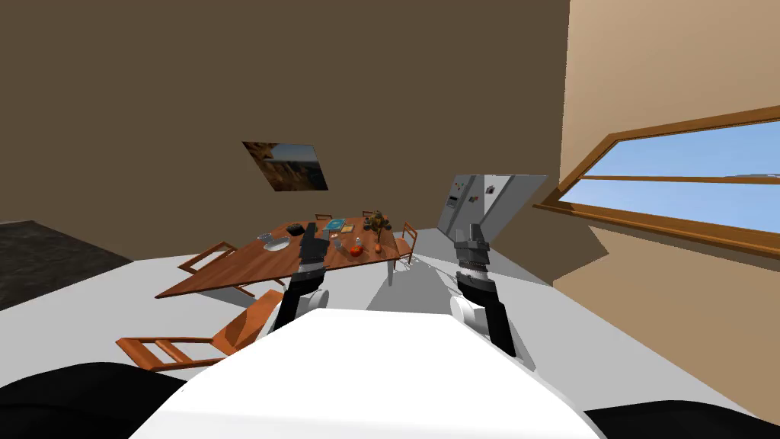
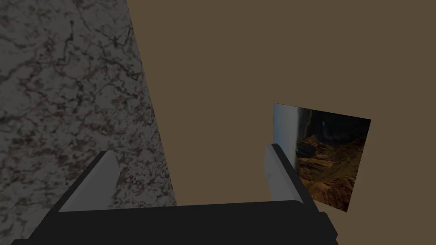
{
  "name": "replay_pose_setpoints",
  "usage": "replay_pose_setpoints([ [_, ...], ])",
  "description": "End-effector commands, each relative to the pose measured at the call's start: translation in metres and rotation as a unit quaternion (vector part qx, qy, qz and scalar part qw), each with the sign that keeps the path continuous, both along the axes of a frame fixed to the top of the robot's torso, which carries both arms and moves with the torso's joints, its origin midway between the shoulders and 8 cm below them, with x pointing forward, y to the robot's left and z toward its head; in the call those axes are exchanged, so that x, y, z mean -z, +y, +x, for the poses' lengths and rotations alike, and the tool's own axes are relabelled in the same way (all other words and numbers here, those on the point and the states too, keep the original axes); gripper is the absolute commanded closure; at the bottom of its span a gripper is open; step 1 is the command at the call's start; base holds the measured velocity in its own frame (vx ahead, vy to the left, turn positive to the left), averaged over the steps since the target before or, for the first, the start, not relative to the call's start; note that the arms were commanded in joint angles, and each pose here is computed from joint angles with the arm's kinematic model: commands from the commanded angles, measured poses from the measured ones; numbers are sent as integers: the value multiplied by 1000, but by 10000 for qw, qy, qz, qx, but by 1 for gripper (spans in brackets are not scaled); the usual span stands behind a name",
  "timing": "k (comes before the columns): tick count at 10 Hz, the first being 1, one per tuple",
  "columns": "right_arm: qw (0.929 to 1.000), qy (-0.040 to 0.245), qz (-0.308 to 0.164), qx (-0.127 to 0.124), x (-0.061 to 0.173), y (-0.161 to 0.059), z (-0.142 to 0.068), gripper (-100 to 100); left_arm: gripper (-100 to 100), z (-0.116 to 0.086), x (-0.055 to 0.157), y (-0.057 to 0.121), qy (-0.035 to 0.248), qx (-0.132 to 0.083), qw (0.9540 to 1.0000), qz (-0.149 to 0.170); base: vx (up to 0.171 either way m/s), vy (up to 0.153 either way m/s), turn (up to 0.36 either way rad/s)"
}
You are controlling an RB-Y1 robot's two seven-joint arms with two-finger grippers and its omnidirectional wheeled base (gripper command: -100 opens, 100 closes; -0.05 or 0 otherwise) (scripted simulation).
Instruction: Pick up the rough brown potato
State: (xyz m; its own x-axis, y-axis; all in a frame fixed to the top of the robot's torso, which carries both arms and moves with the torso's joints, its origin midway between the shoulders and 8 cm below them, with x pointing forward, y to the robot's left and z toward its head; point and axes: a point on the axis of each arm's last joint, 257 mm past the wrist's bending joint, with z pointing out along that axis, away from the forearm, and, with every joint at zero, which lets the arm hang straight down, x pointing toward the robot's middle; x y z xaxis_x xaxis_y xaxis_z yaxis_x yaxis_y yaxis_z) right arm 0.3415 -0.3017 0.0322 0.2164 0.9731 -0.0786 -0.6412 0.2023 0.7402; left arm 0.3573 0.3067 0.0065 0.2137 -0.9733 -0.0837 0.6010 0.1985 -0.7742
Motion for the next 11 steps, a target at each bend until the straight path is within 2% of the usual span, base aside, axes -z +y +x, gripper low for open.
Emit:
replay_pose_setpoints([
  [1,10000,0,0,0,0,0,0,0,-100,13,9,-3,151,118,9998,64,1,68,-206],
  [6,10000,0,-1,0,0,0,0,0,-100,56,43,-9,644,355,9973,63,-10,126,-188],
  [9,10000,0,-1,0,0,0,0,0,-100,68,58,-9,837,391,9957,40,-6,65,-90],
  [11,10000,0,-1,0,0,0,0,0,-100,91,77,-11,1117,472,9926,18,-14,99,-197],
])
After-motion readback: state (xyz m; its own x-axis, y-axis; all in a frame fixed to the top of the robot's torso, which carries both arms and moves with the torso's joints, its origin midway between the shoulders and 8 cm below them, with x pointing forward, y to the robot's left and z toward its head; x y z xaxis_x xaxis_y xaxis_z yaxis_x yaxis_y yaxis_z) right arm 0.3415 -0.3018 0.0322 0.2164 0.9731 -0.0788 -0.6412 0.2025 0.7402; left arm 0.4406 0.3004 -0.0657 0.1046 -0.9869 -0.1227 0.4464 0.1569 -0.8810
